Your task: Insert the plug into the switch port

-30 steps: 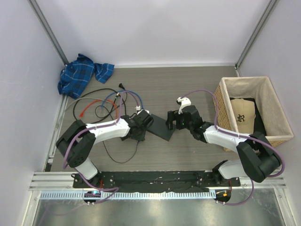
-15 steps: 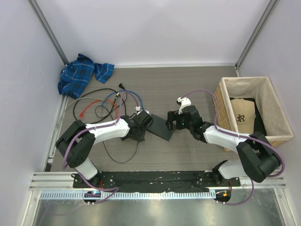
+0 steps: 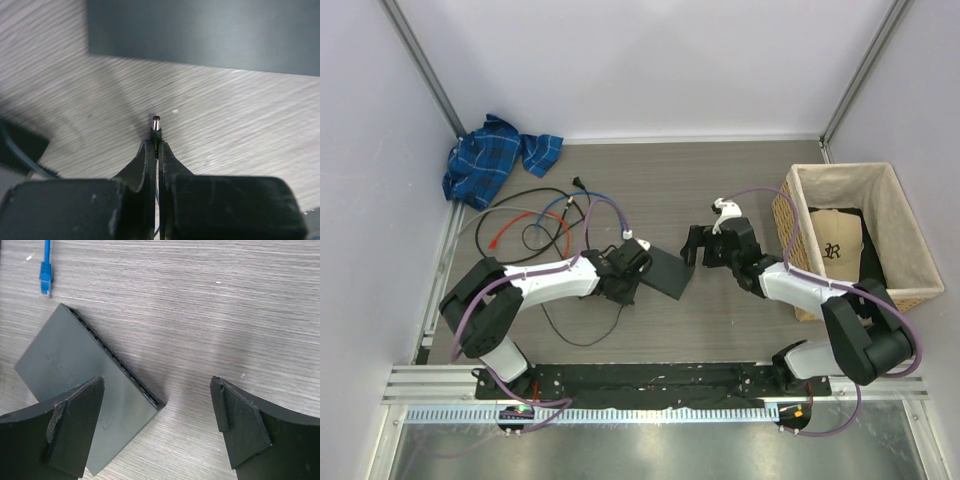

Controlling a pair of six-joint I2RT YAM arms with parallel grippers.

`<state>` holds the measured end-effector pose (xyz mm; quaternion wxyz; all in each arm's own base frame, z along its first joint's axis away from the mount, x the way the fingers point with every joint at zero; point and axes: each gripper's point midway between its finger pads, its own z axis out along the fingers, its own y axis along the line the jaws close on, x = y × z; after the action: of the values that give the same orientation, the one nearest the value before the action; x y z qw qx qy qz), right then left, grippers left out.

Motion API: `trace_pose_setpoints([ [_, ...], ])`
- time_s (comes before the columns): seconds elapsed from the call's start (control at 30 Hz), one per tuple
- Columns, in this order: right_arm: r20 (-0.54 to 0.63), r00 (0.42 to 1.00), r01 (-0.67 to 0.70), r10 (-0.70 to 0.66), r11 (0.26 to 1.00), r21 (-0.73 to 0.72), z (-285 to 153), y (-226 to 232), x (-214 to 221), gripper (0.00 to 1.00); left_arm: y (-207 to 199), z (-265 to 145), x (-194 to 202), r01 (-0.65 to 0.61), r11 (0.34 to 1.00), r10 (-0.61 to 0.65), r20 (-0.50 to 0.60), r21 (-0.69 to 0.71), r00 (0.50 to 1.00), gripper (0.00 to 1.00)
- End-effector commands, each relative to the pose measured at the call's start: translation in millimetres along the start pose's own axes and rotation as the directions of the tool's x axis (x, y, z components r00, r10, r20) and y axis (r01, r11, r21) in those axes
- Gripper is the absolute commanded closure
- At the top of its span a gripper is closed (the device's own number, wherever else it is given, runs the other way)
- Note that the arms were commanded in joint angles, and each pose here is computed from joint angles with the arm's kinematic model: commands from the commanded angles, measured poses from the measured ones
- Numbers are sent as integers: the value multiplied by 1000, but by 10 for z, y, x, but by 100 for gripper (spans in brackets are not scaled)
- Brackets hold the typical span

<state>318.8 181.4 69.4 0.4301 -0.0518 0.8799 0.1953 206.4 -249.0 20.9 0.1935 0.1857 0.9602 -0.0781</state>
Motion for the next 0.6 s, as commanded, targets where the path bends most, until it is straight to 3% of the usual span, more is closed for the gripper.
trace_pose_setpoints([
  [0.0, 6, 999, -44, 45, 995, -88, 74, 146, -24, 4, -289, -75, -280, -77, 988, 62, 112, 133, 992, 100],
  [0.23, -73, 996, -60, 49, 986, -159, 156, 267, 128, 5, -477, 35, -370, -96, 979, 77, 111, 179, 991, 100],
  [0.57, -176, 981, -122, 76, 955, -270, 64, 472, 334, 7, -313, 266, -570, -70, 991, 58, 110, 113, 992, 100],
])
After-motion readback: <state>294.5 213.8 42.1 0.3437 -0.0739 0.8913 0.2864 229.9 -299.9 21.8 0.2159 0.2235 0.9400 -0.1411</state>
